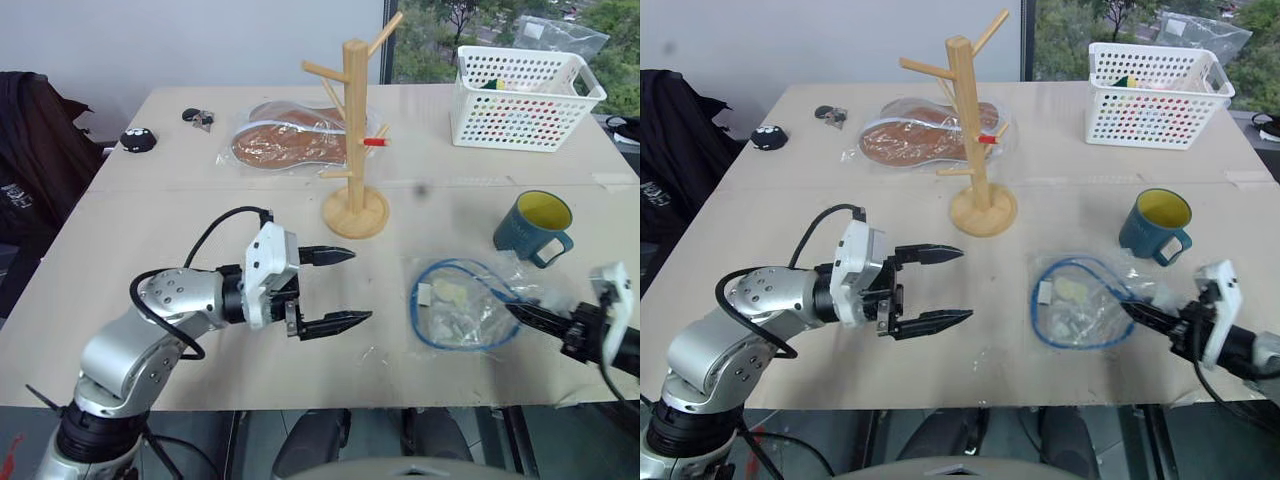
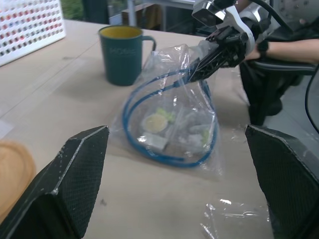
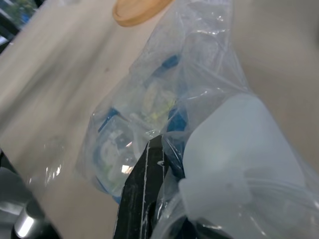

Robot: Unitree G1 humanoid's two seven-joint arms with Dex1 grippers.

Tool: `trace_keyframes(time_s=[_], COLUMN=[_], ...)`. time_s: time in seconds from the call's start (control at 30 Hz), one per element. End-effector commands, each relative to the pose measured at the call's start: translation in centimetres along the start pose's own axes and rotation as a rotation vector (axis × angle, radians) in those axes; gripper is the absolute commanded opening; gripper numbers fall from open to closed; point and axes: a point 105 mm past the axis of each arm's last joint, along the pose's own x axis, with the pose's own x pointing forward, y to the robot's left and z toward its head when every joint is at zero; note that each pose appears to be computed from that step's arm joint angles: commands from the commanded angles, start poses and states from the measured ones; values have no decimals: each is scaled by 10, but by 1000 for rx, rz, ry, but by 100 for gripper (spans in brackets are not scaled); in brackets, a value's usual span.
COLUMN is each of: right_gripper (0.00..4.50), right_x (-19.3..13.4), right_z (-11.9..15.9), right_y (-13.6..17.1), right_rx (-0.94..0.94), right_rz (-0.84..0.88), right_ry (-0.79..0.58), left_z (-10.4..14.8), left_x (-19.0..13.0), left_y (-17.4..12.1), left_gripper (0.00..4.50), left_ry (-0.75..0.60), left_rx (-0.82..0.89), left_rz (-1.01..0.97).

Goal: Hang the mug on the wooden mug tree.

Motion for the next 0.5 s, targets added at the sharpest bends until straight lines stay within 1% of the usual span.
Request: trace_keyframes(time_s=[0.03,0.2,0.3,0.5], right_gripper=[2,2,2,2], right_x=[-34,-78,-100,-128], right_z=[20,29,47,96], right_y=[-3,-31,-51,-101], right_rx=[-79,-107,-153,-310], right_rz=[-46,-212,-319,-554], right_ry=[-22,4,-1,-100], left_z=[12,23,30,37], left_x=[5,12,15,27], left_y=[-7,-12,-11,-6], left_gripper=[450,450,450,450], left_ry=[-21,-39,-66,-81], left_rx=[22,30,30,32], left_rz=[-83,-149,-169,-157])
